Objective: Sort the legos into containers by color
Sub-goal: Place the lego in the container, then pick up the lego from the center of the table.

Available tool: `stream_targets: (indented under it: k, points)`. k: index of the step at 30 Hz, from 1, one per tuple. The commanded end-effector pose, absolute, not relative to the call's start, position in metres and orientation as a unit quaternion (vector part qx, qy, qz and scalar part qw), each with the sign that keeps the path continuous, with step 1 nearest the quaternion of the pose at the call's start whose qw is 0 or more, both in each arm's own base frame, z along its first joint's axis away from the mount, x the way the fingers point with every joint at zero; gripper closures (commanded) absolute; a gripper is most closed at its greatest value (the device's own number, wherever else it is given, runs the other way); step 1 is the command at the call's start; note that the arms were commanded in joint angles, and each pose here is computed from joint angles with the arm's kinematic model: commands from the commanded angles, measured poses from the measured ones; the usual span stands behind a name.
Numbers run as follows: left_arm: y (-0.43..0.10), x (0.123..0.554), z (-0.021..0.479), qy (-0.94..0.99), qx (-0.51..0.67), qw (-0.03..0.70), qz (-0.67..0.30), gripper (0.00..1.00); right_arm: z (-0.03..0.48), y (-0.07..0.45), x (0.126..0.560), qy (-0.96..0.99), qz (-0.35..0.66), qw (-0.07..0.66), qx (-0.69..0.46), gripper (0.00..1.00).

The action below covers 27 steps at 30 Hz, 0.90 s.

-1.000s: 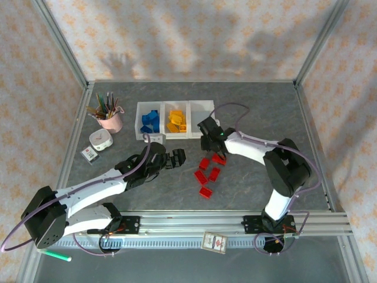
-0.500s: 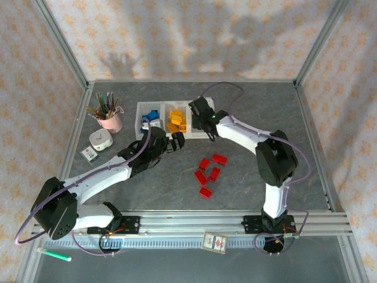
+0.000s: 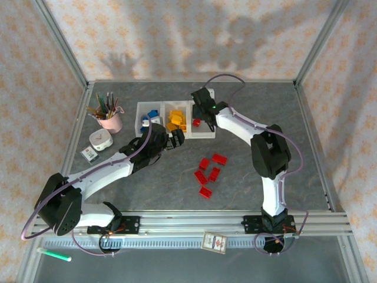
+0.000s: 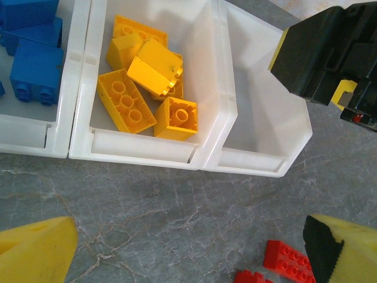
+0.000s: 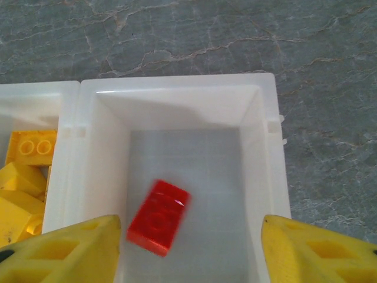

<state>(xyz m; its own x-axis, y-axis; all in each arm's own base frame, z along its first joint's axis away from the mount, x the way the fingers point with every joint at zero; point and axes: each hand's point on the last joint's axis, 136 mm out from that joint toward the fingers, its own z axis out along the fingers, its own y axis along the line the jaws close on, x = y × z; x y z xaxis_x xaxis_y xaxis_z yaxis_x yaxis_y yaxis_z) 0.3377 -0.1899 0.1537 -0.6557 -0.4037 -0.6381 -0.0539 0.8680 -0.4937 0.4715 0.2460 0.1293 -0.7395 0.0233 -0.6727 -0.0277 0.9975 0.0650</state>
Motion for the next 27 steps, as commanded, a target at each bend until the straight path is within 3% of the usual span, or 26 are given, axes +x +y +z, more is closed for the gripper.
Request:
stream_targets:
  k: [1, 9, 27]
  points:
    - [-0.191, 0.344, 0.174, 0.871, -0.122, 0.415, -0.232, 0.01, 0.152, 0.246, 0.461, 0.927, 0.055, 0.370, -0.005, 0.34]
    - [-0.195, 0.328, 0.176, 0.868, -0.110, 0.405, -0.265, 0.01, 0.157, 0.231, 0.421, 0.929, 0.091, 0.360, 0.011, 0.27]
    - [-0.219, 0.279, 0.145, 0.880, -0.087, 0.363, -0.294, 0.01, 0.095, 0.160, 0.314, 0.941, 0.053, 0.305, 0.138, 0.08]
